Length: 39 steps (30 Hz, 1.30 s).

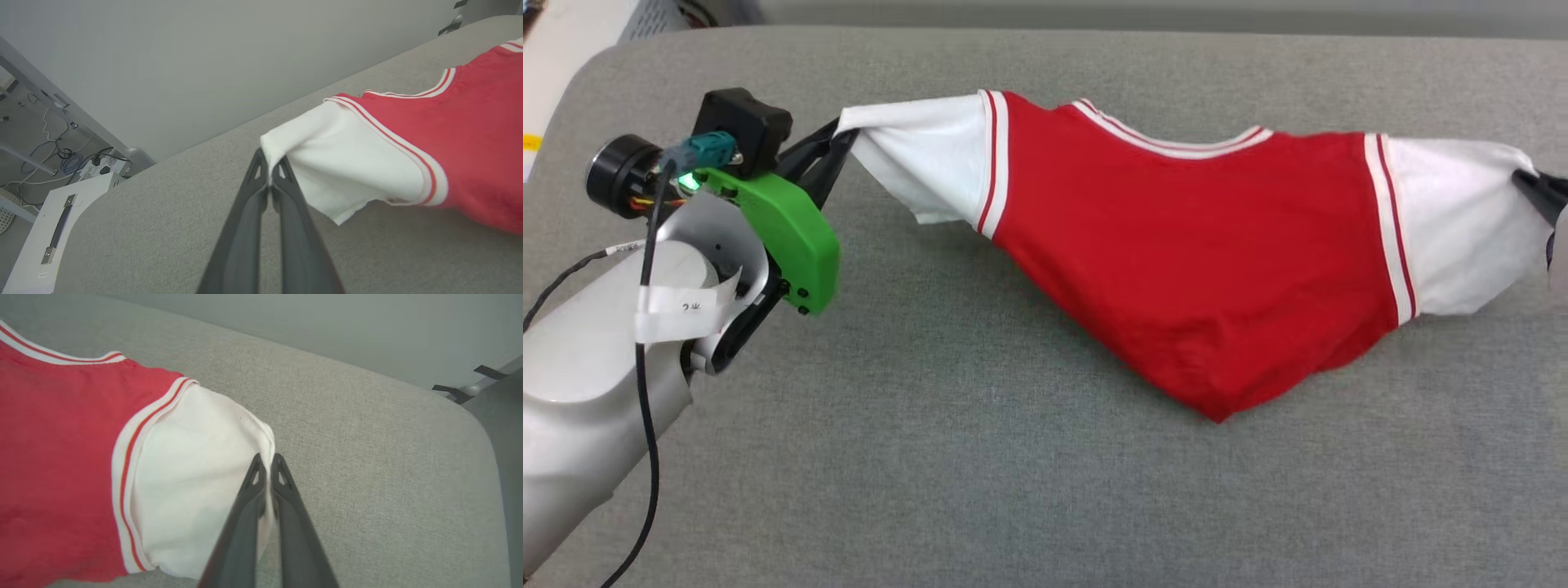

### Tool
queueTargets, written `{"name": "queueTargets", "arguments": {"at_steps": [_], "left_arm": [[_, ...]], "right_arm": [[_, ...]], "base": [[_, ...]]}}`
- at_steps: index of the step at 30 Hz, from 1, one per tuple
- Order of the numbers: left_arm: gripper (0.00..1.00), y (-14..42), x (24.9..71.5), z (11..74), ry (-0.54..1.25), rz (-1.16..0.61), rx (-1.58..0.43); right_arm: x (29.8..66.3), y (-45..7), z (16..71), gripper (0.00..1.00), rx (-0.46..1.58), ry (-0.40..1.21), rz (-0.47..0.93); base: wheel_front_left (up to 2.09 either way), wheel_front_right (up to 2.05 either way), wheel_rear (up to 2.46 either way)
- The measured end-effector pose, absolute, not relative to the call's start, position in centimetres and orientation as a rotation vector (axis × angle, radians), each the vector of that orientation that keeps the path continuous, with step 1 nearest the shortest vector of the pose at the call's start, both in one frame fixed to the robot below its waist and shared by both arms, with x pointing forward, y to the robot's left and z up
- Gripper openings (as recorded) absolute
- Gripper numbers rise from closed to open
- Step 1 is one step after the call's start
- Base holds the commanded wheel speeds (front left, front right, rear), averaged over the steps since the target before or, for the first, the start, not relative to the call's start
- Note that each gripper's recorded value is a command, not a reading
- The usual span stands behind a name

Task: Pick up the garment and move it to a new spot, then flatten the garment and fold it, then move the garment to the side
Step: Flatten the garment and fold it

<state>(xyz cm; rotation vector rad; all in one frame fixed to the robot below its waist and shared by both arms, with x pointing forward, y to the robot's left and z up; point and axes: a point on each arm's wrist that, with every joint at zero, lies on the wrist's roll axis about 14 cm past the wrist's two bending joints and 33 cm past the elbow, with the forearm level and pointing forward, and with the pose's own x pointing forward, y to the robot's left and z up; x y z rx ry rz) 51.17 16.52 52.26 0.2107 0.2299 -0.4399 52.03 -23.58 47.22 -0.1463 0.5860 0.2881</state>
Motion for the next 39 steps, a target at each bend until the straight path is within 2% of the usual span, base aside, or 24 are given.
{"name": "queueTargets", "arguments": {"at_steps": [10, 15, 20, 31, 39], "left_arm": [[0.0, 15.6, 49.5, 65.5, -0.131, -0.426, 0.251], [0.0, 14.5, 48.4, 72.7, -0.309, -0.429, 0.275], [0.0, 13.8, 47.7, 77.3, -0.407, -0.429, 0.298], [0.0, 12.9, 50.0, 81.0, -0.467, -0.429, 0.285], [0.0, 12.2, 55.7, 81.1, -0.451, -0.422, 0.268]], "right_arm": [[52.0, -23.9, 63.1, 0.0, -0.156, 0.08, 0.273], [50.9, -23.9, 69.0, 0.0, -0.174, -0.076, 0.26], [50.2, -23.7, 74.1, 0.0, -0.183, -0.206, 0.246], [51.9, -22.6, 78.2, 0.0, -0.222, -0.299, 0.237], [57.3, -22.3, 78.4, 0.0, -0.24, -0.282, 0.206]], "base": [[0.0, 0.0, 0.0], [0.0, 0.0, 0.0], [0.0, 0.0, 0.0], [0.0, 0.0, 0.0], [0.0, 0.0, 0.0]]}}
